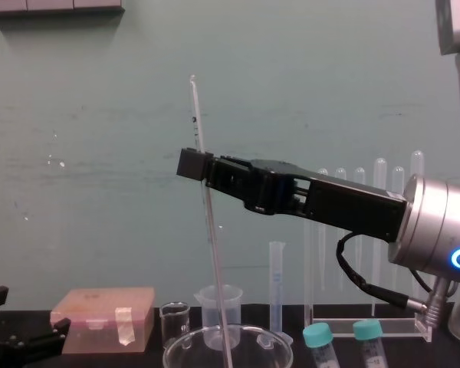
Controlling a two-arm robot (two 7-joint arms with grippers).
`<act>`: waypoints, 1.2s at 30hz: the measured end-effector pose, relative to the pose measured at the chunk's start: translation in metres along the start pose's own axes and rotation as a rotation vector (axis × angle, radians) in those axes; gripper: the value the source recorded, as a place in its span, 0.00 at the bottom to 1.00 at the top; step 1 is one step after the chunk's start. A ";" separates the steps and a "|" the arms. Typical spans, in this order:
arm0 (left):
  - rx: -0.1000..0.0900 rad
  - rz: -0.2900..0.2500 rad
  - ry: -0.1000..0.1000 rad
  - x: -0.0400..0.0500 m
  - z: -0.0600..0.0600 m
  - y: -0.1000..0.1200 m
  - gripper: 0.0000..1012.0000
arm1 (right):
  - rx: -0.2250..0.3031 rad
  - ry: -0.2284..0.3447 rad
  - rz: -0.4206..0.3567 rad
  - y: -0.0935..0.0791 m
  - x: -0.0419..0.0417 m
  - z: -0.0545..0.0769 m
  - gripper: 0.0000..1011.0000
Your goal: Hold the thermometer with one hand and immerse one end into the beaker, then reinsert it into the test tube rack.
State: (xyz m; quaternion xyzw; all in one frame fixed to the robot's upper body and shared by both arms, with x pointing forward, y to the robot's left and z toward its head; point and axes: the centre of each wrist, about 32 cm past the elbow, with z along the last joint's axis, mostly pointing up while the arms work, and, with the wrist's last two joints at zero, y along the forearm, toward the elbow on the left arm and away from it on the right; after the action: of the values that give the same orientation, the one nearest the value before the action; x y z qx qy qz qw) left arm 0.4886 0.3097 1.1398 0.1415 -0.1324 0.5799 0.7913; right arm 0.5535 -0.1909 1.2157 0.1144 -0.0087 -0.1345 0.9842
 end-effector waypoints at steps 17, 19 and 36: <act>0.000 0.000 0.000 0.0000 0.000 0.000 1.00 | 0.002 0.001 -0.002 -0.001 0.0008 0.000 0.06; 0.000 0.000 0.000 0.0000 0.000 0.000 1.00 | 0.002 0.000 -0.003 -0.001 0.0009 0.000 0.06; 0.000 0.000 0.000 0.0000 0.000 0.000 1.00 | 0.001 0.001 -0.004 -0.001 0.0029 0.000 0.06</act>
State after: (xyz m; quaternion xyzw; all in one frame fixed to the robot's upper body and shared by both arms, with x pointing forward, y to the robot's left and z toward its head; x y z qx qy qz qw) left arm 0.4886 0.3097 1.1398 0.1415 -0.1324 0.5799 0.7913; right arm 0.5560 -0.1930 1.2150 0.1151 -0.0082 -0.1363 0.9839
